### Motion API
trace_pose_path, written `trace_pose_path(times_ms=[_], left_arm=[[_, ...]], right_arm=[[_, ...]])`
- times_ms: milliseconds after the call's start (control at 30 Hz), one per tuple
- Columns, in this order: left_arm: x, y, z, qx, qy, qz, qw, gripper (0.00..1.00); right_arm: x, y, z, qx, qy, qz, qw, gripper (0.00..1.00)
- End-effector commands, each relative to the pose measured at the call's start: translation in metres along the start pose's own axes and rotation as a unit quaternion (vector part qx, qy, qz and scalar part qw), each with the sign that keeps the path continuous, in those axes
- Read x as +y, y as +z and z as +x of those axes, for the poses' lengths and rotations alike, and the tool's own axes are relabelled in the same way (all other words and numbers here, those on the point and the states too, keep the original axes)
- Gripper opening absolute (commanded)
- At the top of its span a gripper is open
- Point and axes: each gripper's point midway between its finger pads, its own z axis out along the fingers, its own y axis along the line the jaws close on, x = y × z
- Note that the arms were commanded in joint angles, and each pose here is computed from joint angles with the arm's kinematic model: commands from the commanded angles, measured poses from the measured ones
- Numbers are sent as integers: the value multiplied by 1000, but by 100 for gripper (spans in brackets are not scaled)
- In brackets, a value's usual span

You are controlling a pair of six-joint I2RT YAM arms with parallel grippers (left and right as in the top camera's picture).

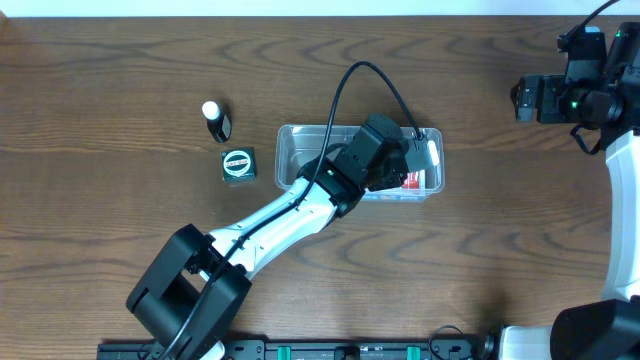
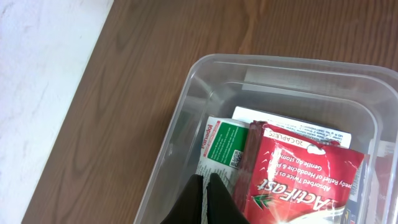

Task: Pack container
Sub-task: 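Open left gripper to release the red box beside the white box, then lift left gripper and move it over the green Zam-Buk box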

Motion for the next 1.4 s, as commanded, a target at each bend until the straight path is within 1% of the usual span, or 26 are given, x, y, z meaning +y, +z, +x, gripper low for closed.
trace_pose_path(times_ms=[0, 367, 800, 933, 1067, 1133, 1367], left_arm=[[4, 3, 1, 3, -25, -4, 1000, 6], [-16, 23, 21, 29, -29, 27, 999, 6], [-29, 22, 18, 33, -34, 42, 998, 6], [-36, 22, 17, 30, -34, 57, 997, 6], [-35, 22, 17, 30, -34, 53, 998, 6], [-27, 23, 16, 27, -32, 37, 998, 6], [-8, 12, -9, -13, -35, 4, 999, 6]], right_arm=[[0, -6, -4, -9, 5, 0, 1000, 99], [0, -6, -4, -9, 5, 0, 1000, 99], [0, -6, -4, -9, 5, 0, 1000, 99], [0, -6, -4, -9, 5, 0, 1000, 99], [0, -6, -4, -9, 5, 0, 1000, 99], [0, -6, -4, -9, 5, 0, 1000, 99], [0, -6, -4, -9, 5, 0, 1000, 99]])
